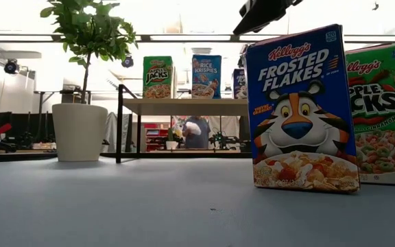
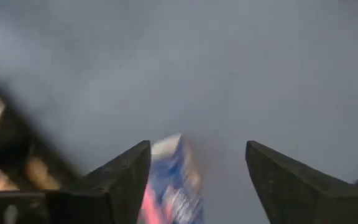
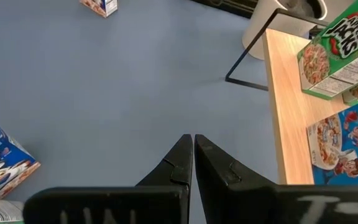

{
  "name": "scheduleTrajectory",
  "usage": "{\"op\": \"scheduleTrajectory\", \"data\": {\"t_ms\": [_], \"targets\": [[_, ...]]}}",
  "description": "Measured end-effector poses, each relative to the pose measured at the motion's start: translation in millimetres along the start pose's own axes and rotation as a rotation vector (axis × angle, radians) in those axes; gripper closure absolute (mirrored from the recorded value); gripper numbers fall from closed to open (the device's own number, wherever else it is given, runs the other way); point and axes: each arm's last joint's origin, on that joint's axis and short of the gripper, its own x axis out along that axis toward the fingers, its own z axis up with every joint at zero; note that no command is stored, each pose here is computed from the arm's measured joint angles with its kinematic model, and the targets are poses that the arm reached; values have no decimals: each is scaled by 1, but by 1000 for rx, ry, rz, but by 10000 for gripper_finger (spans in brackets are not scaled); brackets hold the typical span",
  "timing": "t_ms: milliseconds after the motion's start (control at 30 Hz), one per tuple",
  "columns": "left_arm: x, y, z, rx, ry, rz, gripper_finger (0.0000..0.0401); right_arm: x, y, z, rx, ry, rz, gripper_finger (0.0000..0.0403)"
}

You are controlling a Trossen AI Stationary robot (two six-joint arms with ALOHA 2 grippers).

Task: Stack cereal on shelf
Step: Put the left blue cereal box on the shelf

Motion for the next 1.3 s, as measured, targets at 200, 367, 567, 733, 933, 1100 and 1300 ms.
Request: {"op": "scheduleTrajectory", "data": {"t_ms": [200, 367, 567, 733, 933, 1100, 1300], "targets": [[3, 4, -34, -99, 21, 28, 108, 2, 0, -2, 8, 4, 2, 394], [15, 13, -53, -121, 21, 70, 102, 2, 1, -1, 15, -2, 4, 394], [40, 16, -69, -142, 24, 65, 101, 2, 1, -1, 21, -2, 5, 394], [60, 16, -74, -131, 35, 38, 118, 2, 1, -1, 20, -5, 6, 394], [64, 18, -75, -116, 30, 53, 173, 2, 1, 0, 20, -9, 5, 394], [57, 14, -73, -64, 32, 25, 218, 2, 1, 0, 20, -8, 4, 394], [37, 2, -52, 70, -132, -62, 250, 2, 1, 0, 20, -8, 4, 394]]}}
